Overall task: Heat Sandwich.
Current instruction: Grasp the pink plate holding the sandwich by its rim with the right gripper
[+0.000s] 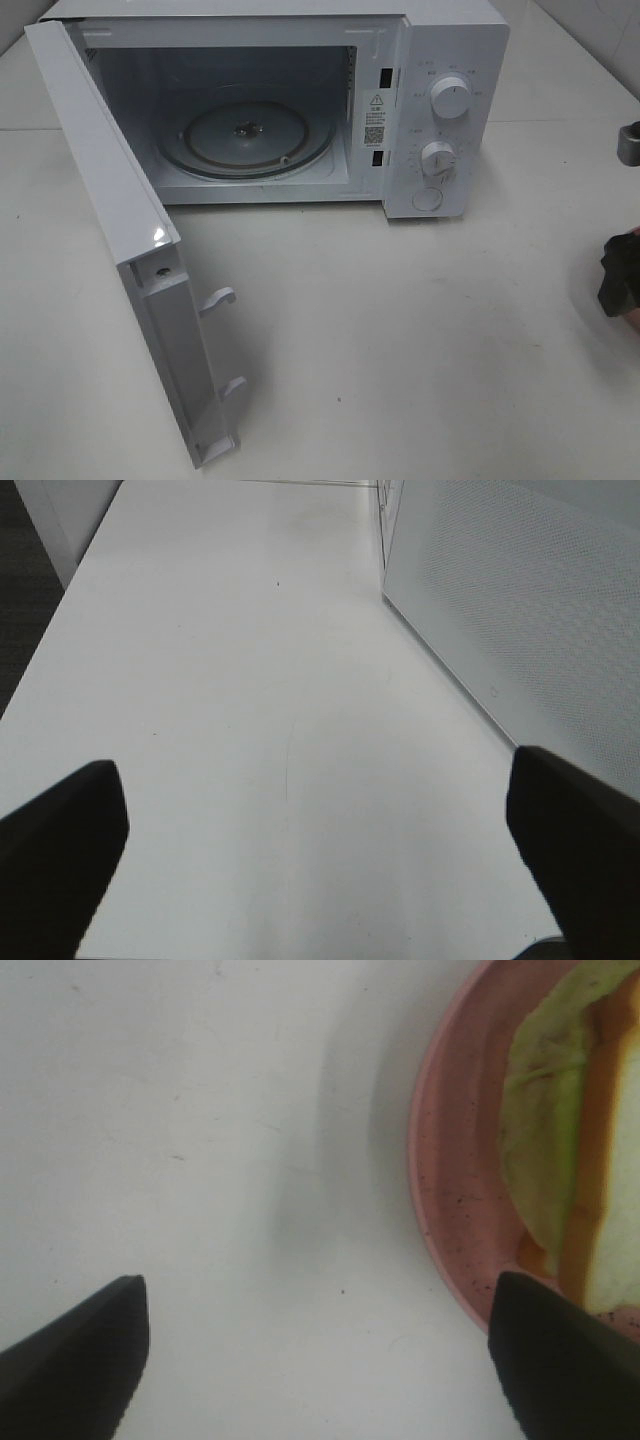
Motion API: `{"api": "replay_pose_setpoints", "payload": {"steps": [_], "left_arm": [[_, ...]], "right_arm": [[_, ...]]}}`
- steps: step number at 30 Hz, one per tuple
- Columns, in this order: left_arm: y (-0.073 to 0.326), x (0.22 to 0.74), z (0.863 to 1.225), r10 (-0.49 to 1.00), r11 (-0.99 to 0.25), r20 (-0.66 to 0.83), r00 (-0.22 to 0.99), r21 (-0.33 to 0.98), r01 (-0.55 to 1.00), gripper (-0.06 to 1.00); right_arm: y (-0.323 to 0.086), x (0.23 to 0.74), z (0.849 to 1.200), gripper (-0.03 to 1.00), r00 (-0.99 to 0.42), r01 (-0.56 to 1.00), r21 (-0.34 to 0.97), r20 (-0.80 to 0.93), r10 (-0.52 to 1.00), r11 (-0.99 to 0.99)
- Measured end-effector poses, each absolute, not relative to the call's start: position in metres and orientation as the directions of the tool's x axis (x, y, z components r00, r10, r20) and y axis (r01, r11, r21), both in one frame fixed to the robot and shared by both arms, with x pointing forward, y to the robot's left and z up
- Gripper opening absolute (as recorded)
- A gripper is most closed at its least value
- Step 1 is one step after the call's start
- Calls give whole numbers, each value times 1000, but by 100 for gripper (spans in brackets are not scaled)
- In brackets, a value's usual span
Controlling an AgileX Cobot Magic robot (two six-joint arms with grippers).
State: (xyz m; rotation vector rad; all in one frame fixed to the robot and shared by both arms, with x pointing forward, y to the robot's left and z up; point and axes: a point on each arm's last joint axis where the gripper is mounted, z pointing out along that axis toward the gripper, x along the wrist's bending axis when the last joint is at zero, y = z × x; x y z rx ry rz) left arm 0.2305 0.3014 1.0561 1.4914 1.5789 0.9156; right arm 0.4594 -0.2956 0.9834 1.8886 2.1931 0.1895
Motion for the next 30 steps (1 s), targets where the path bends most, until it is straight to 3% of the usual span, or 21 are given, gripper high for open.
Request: {"api": "replay_pose_setpoints", "payload": {"steps": [15, 30], "left_arm": [[301, 231, 1056, 998, 59, -54, -24, 891, 449, 97], [301, 231, 1056, 998, 59, -54, -24, 891, 449, 97]], "right_arm": [[-313, 495, 966, 84, -94, 969, 214, -134, 987, 121], [-314, 527, 919, 81, -127, 984, 111, -131, 983, 141]]}}
